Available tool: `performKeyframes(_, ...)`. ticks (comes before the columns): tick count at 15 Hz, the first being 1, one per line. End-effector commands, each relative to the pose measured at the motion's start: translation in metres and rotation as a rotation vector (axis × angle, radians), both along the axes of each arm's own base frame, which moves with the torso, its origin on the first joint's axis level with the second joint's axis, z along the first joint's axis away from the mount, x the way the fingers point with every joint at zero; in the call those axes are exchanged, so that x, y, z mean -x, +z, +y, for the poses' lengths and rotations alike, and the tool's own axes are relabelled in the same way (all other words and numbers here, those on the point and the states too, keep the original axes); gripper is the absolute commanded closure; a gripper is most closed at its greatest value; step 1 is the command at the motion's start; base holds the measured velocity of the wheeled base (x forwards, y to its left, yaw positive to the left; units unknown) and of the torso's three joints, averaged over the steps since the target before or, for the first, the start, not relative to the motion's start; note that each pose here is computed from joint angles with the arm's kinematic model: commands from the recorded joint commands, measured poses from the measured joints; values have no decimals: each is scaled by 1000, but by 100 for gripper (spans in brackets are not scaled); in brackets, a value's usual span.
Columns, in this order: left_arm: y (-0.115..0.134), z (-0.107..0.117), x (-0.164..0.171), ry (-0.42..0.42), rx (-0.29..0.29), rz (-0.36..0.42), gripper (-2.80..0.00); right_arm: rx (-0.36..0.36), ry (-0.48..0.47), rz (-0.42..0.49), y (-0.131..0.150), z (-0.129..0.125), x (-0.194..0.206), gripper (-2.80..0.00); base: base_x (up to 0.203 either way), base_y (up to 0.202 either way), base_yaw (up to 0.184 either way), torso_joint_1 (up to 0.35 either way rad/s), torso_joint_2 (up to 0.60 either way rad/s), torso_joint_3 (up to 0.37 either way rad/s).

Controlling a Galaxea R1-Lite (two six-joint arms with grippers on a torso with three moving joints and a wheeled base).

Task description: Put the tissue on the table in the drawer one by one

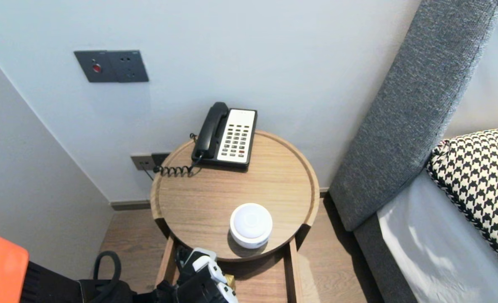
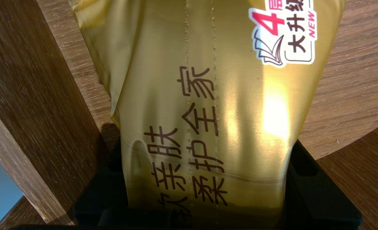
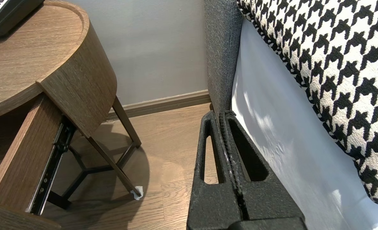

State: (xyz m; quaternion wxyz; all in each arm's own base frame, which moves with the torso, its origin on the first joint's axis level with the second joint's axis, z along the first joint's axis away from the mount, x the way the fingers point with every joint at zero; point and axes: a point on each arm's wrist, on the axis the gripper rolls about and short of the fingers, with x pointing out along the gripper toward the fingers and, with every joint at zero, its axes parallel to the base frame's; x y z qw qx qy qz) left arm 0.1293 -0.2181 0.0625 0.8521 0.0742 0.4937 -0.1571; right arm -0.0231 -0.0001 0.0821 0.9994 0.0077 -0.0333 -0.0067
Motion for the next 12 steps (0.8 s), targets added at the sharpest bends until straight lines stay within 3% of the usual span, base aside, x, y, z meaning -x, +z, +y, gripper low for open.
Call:
performKeyframes(1,2,-3,-1,-4,7,-19,0,0,0,22,-7,0,-2,0,0,0,0,0,0,0)
performKeyframes(12,8,-14,-4,-28,19,-50,0,0,0,22,-7,0,-2,0,0,0,0,0,0,0)
